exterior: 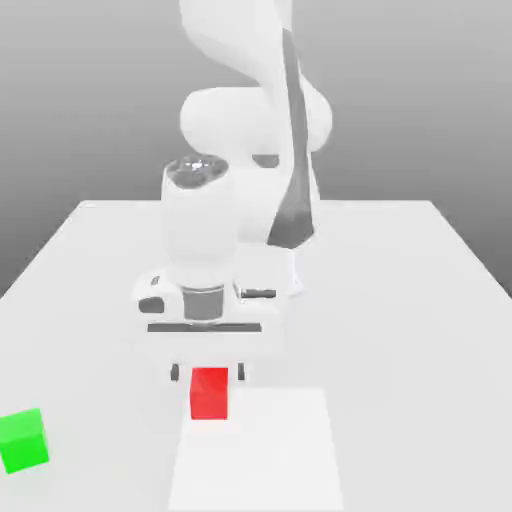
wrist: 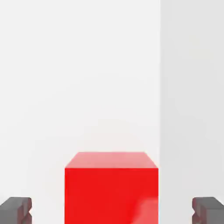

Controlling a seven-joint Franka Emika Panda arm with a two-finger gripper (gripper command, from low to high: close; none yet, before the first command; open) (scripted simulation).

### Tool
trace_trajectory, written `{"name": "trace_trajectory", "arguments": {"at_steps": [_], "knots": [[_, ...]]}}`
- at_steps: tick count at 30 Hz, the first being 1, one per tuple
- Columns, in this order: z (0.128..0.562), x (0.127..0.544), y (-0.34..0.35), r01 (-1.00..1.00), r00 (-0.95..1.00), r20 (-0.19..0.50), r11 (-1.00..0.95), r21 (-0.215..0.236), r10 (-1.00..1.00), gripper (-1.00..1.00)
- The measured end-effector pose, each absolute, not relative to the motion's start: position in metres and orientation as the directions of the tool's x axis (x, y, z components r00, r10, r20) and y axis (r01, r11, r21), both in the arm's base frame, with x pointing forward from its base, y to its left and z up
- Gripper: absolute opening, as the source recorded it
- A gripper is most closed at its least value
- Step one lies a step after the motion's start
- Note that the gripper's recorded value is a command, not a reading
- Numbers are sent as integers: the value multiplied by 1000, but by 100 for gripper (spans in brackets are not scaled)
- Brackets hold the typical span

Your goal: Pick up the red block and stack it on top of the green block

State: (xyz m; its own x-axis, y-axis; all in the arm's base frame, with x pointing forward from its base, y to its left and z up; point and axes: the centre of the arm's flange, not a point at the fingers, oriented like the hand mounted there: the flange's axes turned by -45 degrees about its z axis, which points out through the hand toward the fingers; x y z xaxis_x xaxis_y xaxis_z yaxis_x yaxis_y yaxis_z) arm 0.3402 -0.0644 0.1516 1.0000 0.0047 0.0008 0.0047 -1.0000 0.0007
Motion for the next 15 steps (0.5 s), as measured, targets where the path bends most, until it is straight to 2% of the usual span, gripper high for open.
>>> {"name": "trace_trajectory", "arguments": {"at_steps": [1,8,15], "knots": [[146,339,-64,4,1000,0,-1000,1,4,-100],[146,339,-64,4,1000,0,-1000,0,4,-100],[200,340,-65,2,1000,0,-1000,0,2,-100]]}}
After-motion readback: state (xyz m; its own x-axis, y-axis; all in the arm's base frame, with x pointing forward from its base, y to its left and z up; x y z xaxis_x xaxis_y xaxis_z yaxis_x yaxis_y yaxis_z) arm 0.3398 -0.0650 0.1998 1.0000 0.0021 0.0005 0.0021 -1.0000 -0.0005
